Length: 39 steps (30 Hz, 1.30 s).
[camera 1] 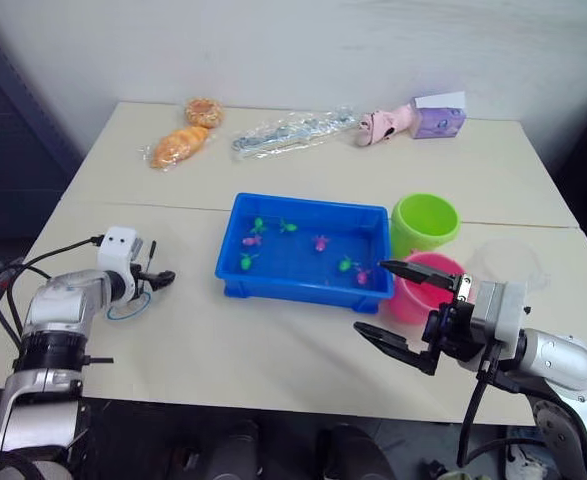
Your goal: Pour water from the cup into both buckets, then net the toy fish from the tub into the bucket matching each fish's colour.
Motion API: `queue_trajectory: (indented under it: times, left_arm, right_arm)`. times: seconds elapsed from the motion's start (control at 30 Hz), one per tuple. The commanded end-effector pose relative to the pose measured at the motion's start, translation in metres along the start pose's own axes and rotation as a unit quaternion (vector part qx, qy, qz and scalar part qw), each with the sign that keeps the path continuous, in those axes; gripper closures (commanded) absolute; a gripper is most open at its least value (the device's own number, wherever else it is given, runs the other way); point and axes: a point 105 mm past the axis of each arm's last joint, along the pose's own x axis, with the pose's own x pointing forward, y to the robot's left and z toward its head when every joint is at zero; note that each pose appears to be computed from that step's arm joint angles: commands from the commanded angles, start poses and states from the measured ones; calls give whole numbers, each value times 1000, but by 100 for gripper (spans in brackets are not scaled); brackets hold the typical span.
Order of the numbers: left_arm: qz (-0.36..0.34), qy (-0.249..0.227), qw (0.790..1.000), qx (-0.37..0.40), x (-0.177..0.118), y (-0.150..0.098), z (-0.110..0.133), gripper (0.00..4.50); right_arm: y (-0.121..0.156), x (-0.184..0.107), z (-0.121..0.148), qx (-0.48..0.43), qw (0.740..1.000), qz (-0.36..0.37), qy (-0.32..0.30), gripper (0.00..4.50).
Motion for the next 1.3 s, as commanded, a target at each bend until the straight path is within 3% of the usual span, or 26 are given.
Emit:
queue_trajectory:
  times: [0.03,0.2,0.27,0.33,0.4,0.5,0.53,0.6,0.67,0.8,0.9,0.97,1.03,1.13,1.3]
  left_arm:
    - [14,62,998,-18,7,7,-35,132]
    - [15,89,995,-50,2,14,-63,349]
    - [12,73,996,-55,1,15,-60,445]
    - [-2,-10,999,-51,0,15,-32,445]
    - [-17,-114,993,-7,-12,14,14,445]
    - [-109,-247,960,73,-45,-10,78,445]
    - [-149,-271,944,113,-58,-20,90,445]
    - [-195,-271,924,188,-78,-33,104,445]
    - [-255,-260,890,274,-95,-53,108,445]
    - [-404,-206,773,444,-125,-103,96,445]
    - [-454,-164,708,516,-124,-130,86,445]
    - [-487,-171,669,535,-123,-159,86,445]
    - [-505,-177,649,540,-121,-183,88,445]
    - [-524,-191,643,524,-119,-207,90,445]
    - [-541,-188,635,519,-117,-219,85,445]
  right_arm:
    - [0,-3,14,-32,999,-10,-8,0]
    - [-3,-7,17,-39,999,-27,-1,0]
    - [-2,-9,16,-36,999,-28,2,0]
    - [-2,-9,15,-33,999,-28,4,0]
    - [-1,-8,15,-26,999,-22,8,0]
    - [-3,-3,19,11,1000,-17,15,0]
    - [-6,1,21,26,999,-25,20,0]
    - [-5,11,26,48,999,-8,24,0]
    - [-3,19,31,62,998,16,28,0]
    - [-5,27,26,68,992,59,92,0]
    - [-10,32,17,74,984,72,142,0]
    - [-13,39,14,86,981,70,157,0]
    - [-14,46,12,95,978,76,167,0]
    - [-11,56,10,106,975,82,179,0]
    - [-5,61,3,123,968,90,200,0]
